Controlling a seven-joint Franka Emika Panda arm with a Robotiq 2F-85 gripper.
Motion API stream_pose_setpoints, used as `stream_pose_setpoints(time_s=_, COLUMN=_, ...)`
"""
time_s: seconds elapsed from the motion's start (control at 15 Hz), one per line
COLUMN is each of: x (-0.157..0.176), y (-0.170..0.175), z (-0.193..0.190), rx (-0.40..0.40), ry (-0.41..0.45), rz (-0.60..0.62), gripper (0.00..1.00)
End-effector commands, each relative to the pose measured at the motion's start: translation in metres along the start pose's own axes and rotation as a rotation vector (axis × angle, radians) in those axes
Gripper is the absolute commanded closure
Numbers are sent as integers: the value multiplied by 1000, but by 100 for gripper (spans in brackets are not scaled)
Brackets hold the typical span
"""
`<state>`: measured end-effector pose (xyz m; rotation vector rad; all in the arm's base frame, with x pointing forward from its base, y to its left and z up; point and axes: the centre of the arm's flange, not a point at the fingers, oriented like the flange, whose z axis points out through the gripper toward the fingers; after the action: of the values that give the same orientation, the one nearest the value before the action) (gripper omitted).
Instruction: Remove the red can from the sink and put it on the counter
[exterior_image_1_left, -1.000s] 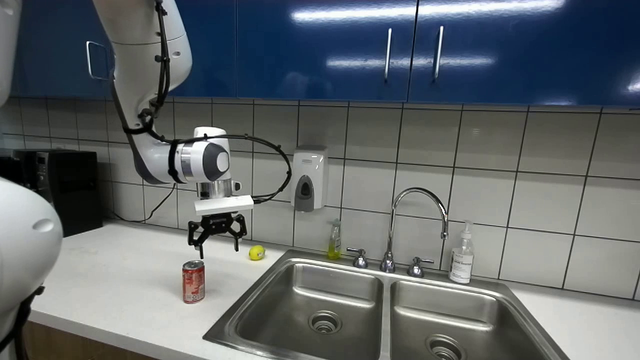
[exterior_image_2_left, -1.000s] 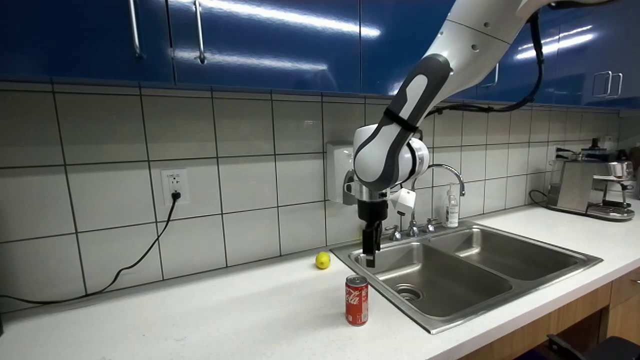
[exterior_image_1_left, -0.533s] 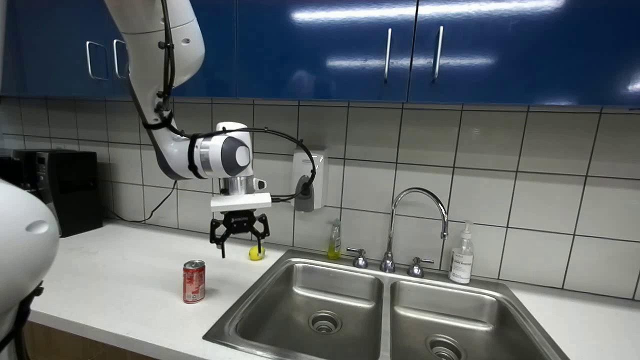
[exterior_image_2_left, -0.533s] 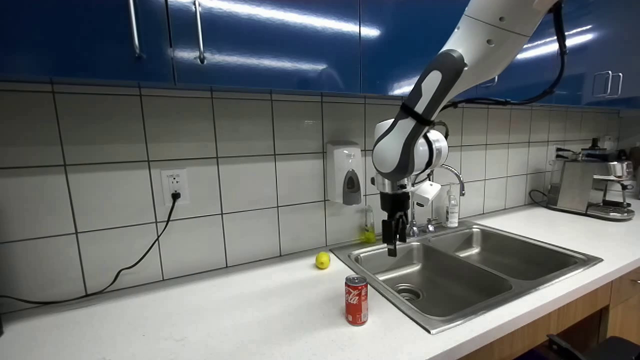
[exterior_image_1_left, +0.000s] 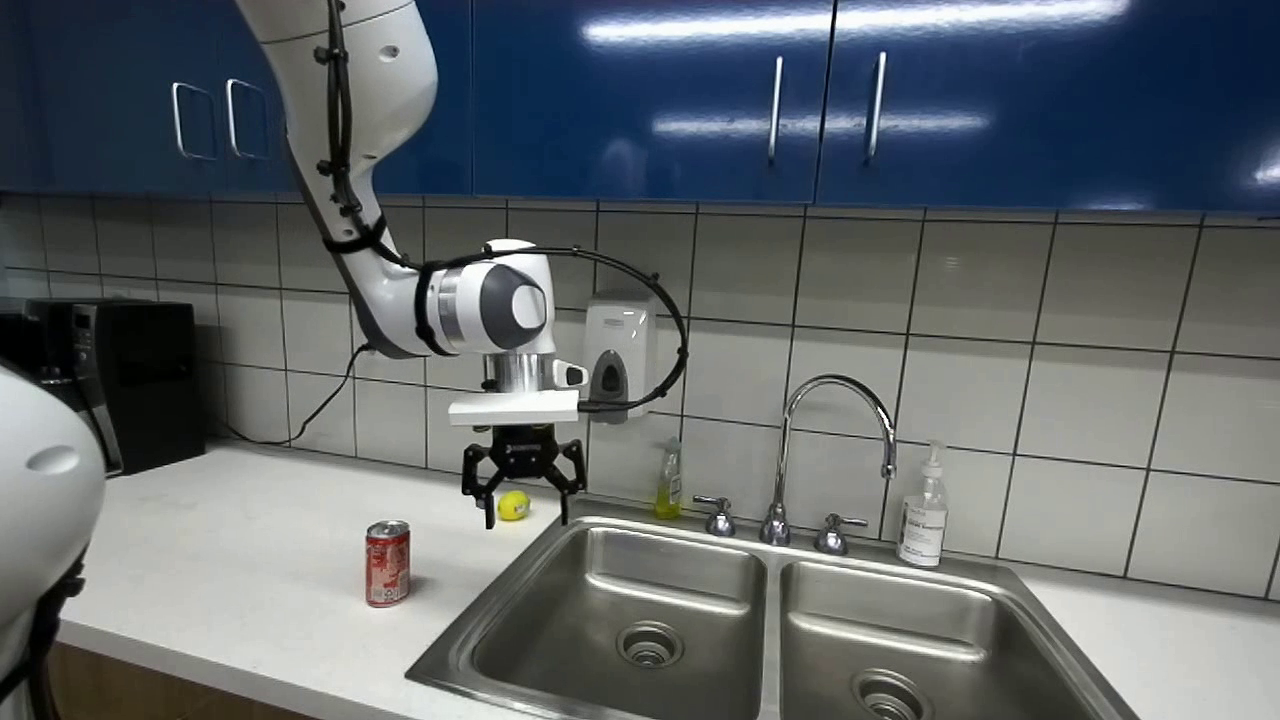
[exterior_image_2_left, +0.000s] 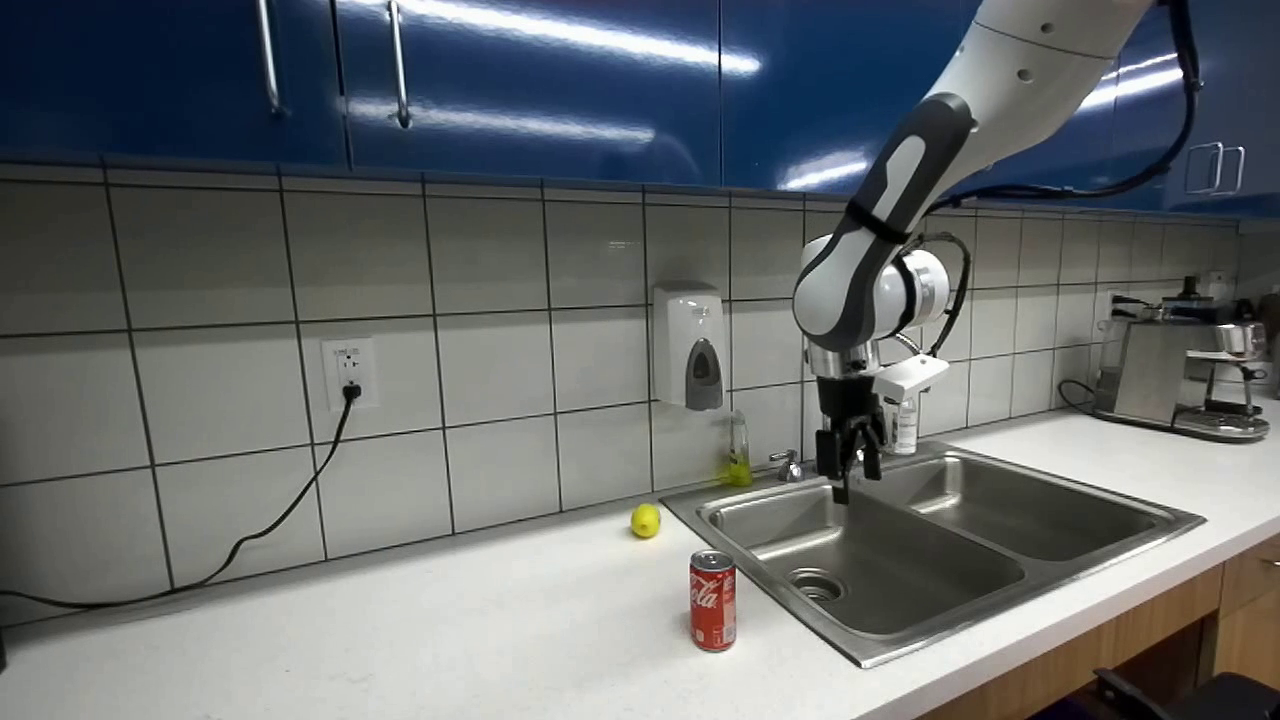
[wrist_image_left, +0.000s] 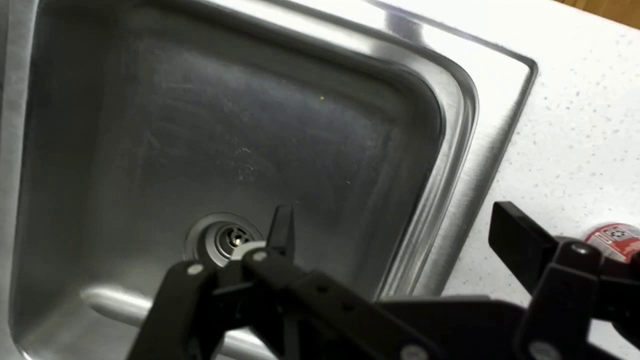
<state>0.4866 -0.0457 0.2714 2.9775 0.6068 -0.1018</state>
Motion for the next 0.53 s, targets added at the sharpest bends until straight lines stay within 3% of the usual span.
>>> stream_pose_setpoints(time_s=0.0, x=-33, y=14, z=-7, rx=-18, ry=-33, rz=96, gripper=0)
stream_pose_setpoints(time_s=0.27, x=-53, y=31, z=-1, rx=-33, ry=-56, rz=201, gripper=0)
stream_pose_setpoints(time_s=0.33, x=-37, y=29, z=7, rx=-13, ry=-37, rz=143, gripper=0)
stream_pose_setpoints(time_s=0.47, x=-43, y=34, z=9, rx=-17, ry=-43, rz=175, gripper=0)
